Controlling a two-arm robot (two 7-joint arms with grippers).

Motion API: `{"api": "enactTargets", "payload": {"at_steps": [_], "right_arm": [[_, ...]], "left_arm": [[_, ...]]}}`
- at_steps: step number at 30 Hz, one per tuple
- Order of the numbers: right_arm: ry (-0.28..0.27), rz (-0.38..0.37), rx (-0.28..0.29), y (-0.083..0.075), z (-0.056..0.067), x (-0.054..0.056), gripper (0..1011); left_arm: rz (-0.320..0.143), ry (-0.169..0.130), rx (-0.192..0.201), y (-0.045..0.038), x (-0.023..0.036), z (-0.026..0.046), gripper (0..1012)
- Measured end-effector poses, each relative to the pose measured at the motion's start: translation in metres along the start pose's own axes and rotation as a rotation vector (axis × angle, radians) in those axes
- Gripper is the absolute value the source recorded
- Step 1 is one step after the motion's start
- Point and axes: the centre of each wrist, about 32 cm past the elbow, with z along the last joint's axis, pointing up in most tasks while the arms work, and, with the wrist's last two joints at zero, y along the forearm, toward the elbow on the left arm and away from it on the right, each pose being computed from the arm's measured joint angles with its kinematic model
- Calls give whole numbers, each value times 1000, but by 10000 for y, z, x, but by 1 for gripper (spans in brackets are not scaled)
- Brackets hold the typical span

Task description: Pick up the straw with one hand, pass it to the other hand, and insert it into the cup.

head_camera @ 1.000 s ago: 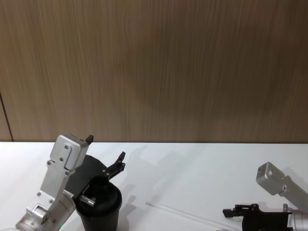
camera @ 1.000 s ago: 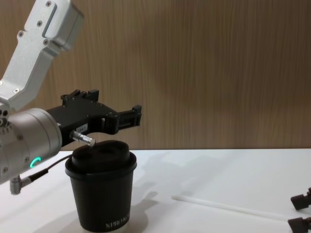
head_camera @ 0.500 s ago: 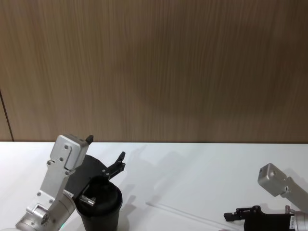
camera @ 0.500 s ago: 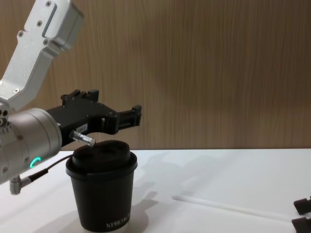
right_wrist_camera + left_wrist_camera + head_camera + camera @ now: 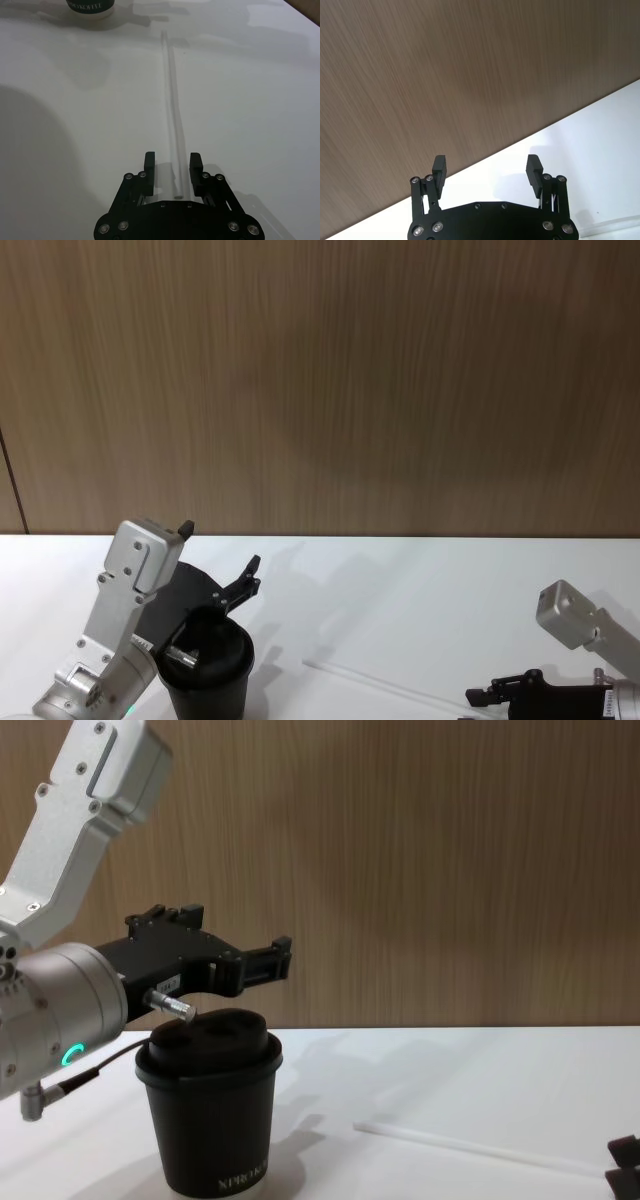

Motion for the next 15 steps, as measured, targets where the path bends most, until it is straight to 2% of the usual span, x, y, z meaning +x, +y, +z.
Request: {"api": "enactTargets", "payload": {"at_steps": [5, 10, 15], "right_arm": [[1, 5, -3, 4, 8, -2, 401], [3, 12, -5, 12, 12, -5, 321], [4, 17, -7, 20, 15, -5, 288]], "left_arm": [[0, 0, 0, 0, -1, 0, 1003], [0, 0, 0, 0, 0, 0, 1003], [0, 0, 0, 0, 0, 0, 1003]]}}
